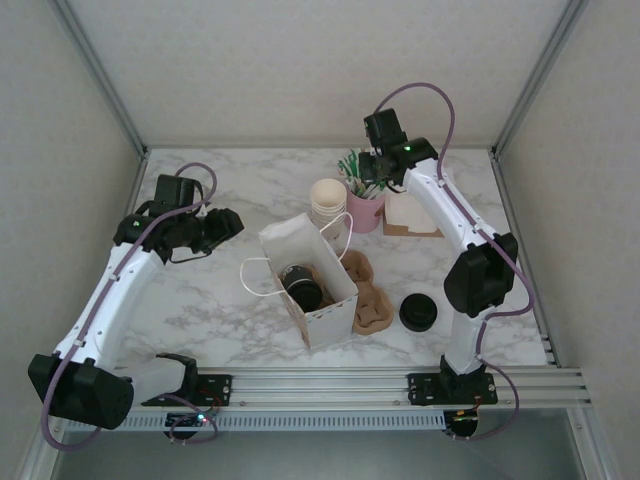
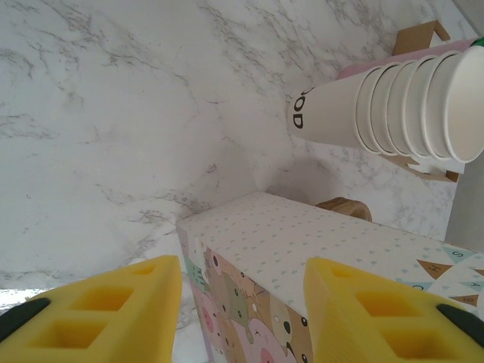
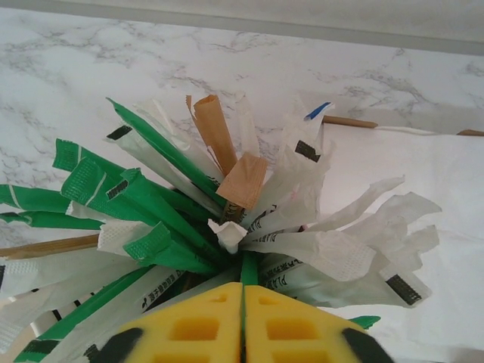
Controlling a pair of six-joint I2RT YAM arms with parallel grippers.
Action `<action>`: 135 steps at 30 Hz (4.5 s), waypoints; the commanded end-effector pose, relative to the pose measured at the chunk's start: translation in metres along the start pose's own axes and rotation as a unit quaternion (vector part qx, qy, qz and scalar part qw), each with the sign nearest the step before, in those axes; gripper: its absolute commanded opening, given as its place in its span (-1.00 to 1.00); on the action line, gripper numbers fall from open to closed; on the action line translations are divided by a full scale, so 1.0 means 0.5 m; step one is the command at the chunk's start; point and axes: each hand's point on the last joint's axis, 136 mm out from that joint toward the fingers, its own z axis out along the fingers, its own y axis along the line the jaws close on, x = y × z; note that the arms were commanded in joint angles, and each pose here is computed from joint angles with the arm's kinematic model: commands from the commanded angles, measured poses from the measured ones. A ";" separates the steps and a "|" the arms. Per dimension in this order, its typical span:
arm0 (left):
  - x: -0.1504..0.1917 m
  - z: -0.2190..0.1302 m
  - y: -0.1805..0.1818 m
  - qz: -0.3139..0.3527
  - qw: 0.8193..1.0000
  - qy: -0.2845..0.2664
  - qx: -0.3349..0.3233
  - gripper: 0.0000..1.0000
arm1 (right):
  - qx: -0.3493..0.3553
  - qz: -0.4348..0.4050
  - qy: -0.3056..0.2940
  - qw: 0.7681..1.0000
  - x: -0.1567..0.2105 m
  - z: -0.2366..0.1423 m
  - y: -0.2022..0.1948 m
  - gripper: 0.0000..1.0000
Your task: Pack the takeout coffee
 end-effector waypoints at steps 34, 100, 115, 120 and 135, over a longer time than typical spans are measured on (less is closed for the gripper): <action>-0.011 -0.031 -0.008 0.008 1.000 -0.022 -0.008 -0.08 | -0.356 -0.030 -0.210 0.910 0.087 -0.773 0.140 -1.00; -0.002 -0.007 -0.013 0.016 1.000 -0.005 0.009 -0.09 | 0.044 0.327 0.072 0.941 0.283 0.166 -0.503 -0.30; -0.005 -0.007 -0.014 0.016 1.000 -0.005 0.007 -0.08 | 0.023 0.321 0.076 0.944 0.283 0.183 -0.493 -0.53; -0.005 -0.011 -0.016 0.018 1.000 -0.007 0.008 -0.08 | 0.014 0.318 0.075 0.945 0.282 0.190 -0.488 -0.65; -0.011 -0.033 -0.017 0.020 0.999 -0.025 0.005 -0.08 | -0.024 0.290 -0.054 0.955 0.108 -0.022 -0.422 -1.00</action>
